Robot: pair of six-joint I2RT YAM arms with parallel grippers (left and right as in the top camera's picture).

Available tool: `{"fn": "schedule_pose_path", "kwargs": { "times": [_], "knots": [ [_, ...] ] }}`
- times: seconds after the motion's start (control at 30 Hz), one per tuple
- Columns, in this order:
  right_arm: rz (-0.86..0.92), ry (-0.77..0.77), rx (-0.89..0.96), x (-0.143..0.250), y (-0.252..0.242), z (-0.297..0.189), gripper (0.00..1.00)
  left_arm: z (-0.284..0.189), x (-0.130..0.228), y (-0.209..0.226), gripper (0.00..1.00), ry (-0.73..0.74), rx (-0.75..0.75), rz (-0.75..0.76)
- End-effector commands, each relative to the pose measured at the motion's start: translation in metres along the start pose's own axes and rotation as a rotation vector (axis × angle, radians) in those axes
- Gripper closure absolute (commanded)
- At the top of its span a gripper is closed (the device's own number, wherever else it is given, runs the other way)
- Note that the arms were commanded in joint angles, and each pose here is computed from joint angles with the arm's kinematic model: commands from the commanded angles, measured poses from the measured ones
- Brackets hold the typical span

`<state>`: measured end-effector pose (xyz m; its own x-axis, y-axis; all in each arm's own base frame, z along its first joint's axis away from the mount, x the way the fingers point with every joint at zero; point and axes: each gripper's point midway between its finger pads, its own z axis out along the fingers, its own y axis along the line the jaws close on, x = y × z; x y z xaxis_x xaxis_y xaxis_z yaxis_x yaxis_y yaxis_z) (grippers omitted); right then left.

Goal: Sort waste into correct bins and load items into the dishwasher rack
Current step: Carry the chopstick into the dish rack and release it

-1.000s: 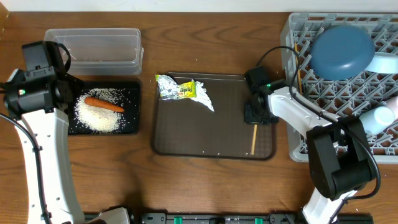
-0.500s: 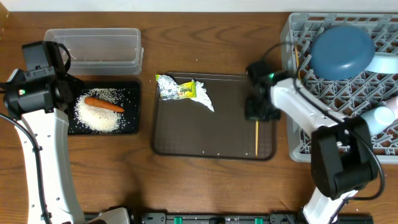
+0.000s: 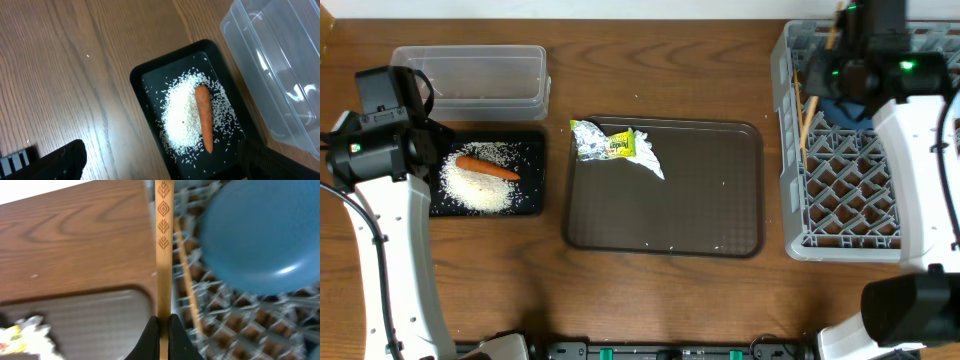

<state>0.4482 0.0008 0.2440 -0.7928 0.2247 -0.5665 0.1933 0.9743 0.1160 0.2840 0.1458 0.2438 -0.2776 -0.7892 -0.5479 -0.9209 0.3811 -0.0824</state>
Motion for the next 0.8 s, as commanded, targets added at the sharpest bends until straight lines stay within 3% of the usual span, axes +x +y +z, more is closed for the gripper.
{"fn": "schedule_pose_path", "kwargs": {
  "times": [0.0,0.43,0.57,0.67,0.7,0.73,0.77],
  "knots": [
    [-0.129,0.028,0.040,0.000,-0.022,0.021,0.99,-0.001,-0.005,0.003,0.01,-0.022,-0.016,0.001],
    [-0.108,0.138,0.012,0.015,-0.038,0.102,0.97,-0.001,-0.005,0.003,0.01,-0.022,-0.016,0.001],
    [-0.110,0.182,-0.017,0.027,-0.032,0.117,0.86,-0.001,-0.005,0.003,0.01,-0.022,-0.015,0.001],
    [-0.112,0.191,-0.020,0.029,-0.031,0.117,0.75,-0.001,-0.005,0.003,0.00,-0.022,-0.016,0.001],
    [-0.113,0.191,-0.020,0.029,-0.030,0.116,0.66,-0.001,-0.005,0.003,0.00,-0.022,-0.016,0.001],
    [-0.114,0.191,-0.021,0.029,-0.030,0.115,0.55,-0.001,-0.005,0.003,0.01,-0.022,-0.016,0.001],
    [-0.114,0.194,-0.023,0.030,-0.029,0.113,0.33,-0.001,-0.005,0.003,0.01,-0.022,-0.015,0.001]
  ]
}}
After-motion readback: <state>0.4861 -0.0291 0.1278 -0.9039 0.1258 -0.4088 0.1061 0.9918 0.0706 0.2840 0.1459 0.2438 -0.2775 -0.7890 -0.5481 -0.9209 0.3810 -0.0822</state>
